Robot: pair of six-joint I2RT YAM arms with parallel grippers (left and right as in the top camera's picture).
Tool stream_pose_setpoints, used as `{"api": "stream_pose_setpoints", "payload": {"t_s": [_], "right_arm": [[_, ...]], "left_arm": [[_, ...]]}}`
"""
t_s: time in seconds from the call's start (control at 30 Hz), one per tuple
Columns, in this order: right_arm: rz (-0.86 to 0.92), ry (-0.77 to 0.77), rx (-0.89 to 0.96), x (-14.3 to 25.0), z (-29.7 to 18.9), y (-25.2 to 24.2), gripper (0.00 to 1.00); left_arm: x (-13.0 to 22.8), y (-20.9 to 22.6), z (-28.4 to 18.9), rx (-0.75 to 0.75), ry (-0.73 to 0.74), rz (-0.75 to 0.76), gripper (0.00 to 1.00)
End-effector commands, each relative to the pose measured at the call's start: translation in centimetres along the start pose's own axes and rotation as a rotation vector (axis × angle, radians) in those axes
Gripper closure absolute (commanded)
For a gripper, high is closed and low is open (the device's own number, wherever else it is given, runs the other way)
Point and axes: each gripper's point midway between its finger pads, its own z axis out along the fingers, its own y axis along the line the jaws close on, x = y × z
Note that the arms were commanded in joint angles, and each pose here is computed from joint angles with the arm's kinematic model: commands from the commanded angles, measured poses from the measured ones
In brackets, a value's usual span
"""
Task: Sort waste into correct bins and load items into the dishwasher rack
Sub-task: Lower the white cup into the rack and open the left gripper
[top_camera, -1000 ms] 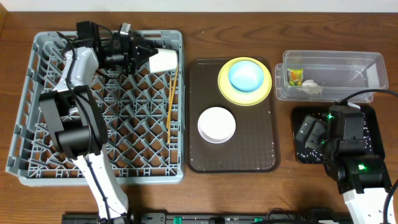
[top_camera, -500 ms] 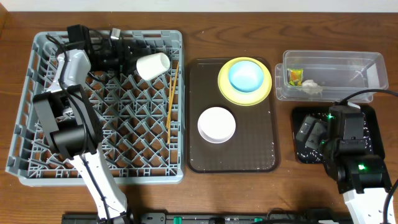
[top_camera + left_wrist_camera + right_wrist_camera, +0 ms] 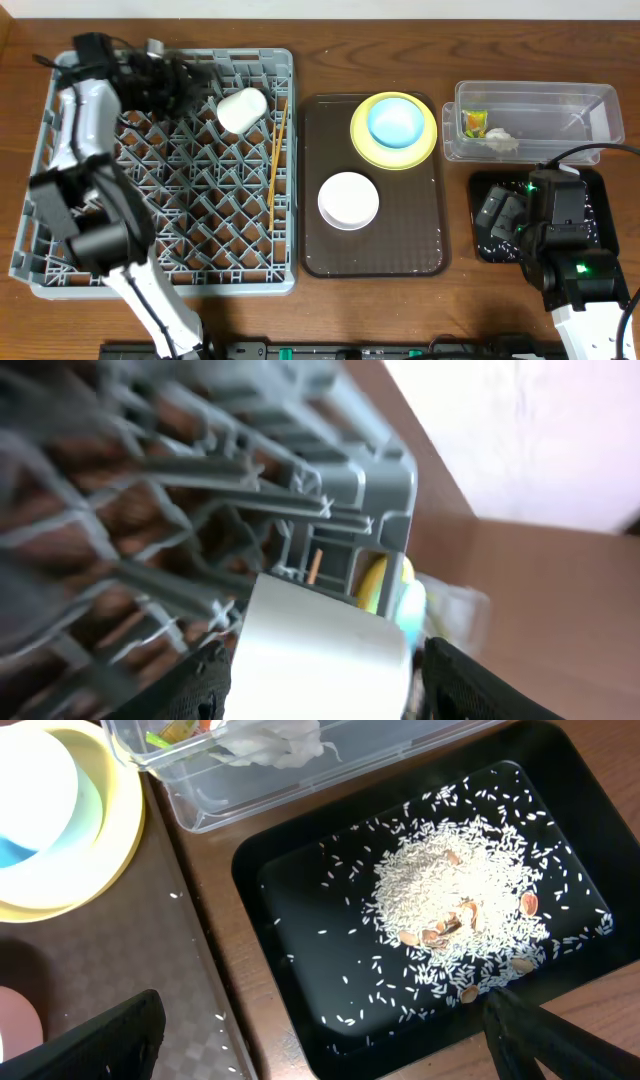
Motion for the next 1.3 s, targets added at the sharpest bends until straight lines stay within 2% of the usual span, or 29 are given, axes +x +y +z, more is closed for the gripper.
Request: {"api": "stream_pose_setpoints", "payload": {"t_s": [0.0, 0.03, 0.1, 0.13, 0.2, 0.33, 0.47, 0.63, 0.97, 1.27], "right_arm": [[-0.004, -0.009, 0.014, -0.3, -0.1, -0.3, 0.01], [-0.004, -0.009, 0.014, -0.3, -0.1, -0.3, 0.01], [-0.004, -0.009, 0.014, -0.3, -0.1, -0.3, 0.01], [-0.004, -0.009, 0.014, -0.3, -0.1, -0.3, 0.01], [-0.004, -0.009, 0.014, -0.3, -0.1, -0.3, 0.01], [-0.004, -0.009, 0.014, -0.3, -0.1, -0.3, 0.01], [-0.004, -0.009, 0.014, -0.3, -0.1, -0.3, 0.01], [-0.004, -0.009, 0.014, -0.3, -0.1, -0.3, 0.01], [-0.004, -0.009, 0.014, -0.3, -0.1, -0.3, 0.01], [-0.004, -0.009, 0.014, -0.3, -0.1, -0.3, 0.01]], "left_arm": [[-0.6, -4.2, -4.6, -0.131, -0.154, 0.146, 0.38], [-0.2, -5.5, -5.4, -0.151, -0.178, 0.177, 0.45], [0.7, -7.6, -6.3, -0.173, -0.205, 0.226, 0.7], [1.5, -9.0, -6.5, -0.185, -0.211, 0.258, 0.87], [3.1, -10.7, -6.1, -0.209, -0.203, 0.309, 0.94], [6.0, -11.8, -3.4, -0.293, -0.138, 0.398, 0.94], [7.9, -10.5, -0.6, -0.451, -0.097, 0.443, 0.94], [9.3, -9.5, 2.1, -0.555, -0.057, 0.49, 0.94], [9.4, -6.1, 4.4, -0.643, -0.002, 0.469, 0.94], [7.3, -1.3, 4.4, -0.873, -0.039, 0.467, 0.94]]}}
